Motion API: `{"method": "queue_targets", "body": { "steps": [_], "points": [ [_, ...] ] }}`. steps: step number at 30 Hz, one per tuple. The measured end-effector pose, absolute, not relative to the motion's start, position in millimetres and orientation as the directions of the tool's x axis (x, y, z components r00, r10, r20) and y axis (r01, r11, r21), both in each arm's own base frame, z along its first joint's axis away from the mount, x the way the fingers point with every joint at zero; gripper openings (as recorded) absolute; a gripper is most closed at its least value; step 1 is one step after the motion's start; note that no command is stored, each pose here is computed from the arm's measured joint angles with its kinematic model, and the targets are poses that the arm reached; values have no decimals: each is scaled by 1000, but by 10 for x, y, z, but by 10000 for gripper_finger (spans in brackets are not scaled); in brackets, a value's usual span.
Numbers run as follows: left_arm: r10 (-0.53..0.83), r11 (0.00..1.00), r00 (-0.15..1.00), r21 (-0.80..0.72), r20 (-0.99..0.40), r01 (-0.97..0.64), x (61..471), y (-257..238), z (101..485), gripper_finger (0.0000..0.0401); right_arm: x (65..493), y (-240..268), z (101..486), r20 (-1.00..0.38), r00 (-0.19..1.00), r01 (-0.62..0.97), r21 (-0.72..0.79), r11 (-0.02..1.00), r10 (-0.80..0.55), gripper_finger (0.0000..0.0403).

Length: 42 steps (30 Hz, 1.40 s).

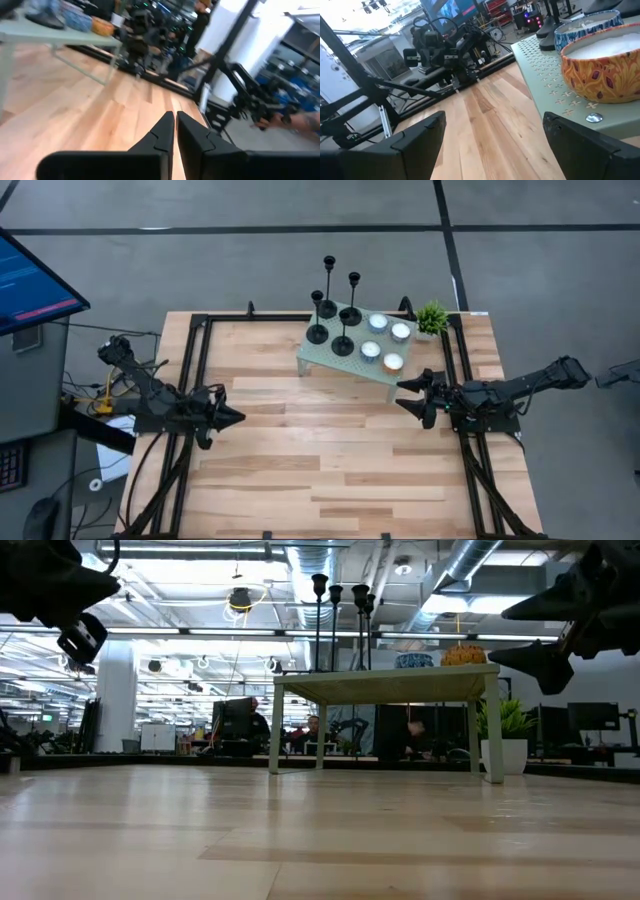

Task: Pick & Place candle stick holders
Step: Return to Home Position

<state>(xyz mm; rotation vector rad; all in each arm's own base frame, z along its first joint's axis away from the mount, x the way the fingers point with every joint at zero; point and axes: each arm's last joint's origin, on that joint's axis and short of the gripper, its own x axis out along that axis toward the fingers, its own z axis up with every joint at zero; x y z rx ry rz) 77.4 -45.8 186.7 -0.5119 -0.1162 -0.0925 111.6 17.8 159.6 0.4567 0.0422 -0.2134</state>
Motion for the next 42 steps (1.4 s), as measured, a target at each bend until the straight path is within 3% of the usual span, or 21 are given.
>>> {"method": "queue_targets", "body": {
  "steps": [9,42],
  "points": [
    [-206,867,973,-442,106,232,786,-516,1762,6,1123,178,1660,-18,980,183,473,862,-198,328],
    [-206,863,971,-446,117,237,785,-516,1775,12,1121,178,1653,-23,980,186,467,865,-198,328]
  ]
}}
